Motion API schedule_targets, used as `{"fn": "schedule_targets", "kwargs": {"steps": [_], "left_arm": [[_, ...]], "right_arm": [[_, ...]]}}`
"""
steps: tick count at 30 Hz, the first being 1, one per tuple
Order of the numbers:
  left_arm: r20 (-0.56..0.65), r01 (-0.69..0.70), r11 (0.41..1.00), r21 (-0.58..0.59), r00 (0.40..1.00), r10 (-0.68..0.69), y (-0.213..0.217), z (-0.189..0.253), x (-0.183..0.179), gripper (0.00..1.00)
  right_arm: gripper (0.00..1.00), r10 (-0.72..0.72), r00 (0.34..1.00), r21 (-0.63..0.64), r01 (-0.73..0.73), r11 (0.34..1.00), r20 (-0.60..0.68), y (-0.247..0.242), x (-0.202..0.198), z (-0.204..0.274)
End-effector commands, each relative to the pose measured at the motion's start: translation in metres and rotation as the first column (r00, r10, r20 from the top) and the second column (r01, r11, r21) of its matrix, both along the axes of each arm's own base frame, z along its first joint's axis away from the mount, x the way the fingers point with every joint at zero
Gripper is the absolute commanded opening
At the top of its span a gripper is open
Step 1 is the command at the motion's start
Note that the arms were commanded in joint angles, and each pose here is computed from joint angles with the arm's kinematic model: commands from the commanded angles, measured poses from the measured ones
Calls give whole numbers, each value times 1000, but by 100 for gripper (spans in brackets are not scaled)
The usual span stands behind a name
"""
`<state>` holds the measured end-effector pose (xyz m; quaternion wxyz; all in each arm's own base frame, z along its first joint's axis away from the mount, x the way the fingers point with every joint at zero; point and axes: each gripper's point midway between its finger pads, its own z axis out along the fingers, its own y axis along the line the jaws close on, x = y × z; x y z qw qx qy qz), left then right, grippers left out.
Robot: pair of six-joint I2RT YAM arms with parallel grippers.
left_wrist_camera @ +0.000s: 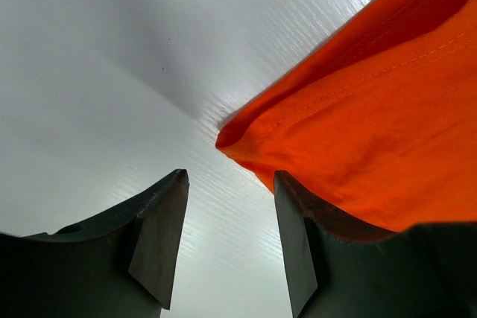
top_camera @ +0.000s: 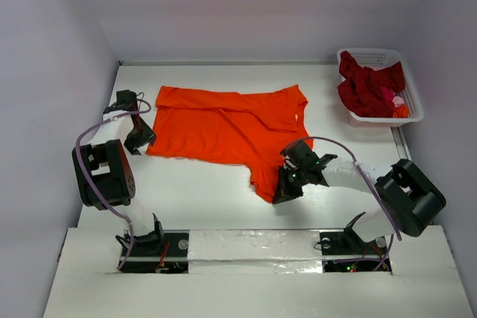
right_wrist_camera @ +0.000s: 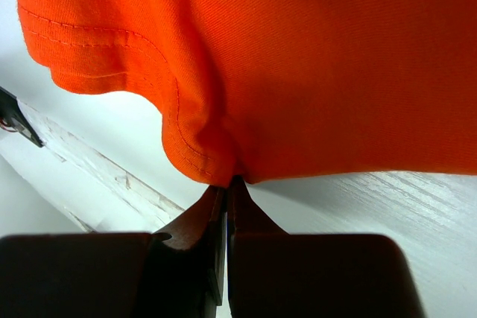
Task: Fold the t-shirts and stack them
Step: Grap the side of the flattened tshirt closest away from the robot with both arms
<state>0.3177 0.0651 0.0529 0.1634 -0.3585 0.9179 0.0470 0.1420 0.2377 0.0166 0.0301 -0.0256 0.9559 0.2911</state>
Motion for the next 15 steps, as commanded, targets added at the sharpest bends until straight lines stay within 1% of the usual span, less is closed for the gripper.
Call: {"fn": "schedule_targets", "kwargs": {"steps": [1,15], "left_arm": [[29,-12,1000,-12,999,12,-2,13,3,47],[-12,-9,1000,-17,1000,8,-2,-10,0,47]], "right_arm": [[0,3,999,-29,-2,1000,33,-2,5,-1],[0,-2,999,-35,4,999,41,-2,7,1]]}}
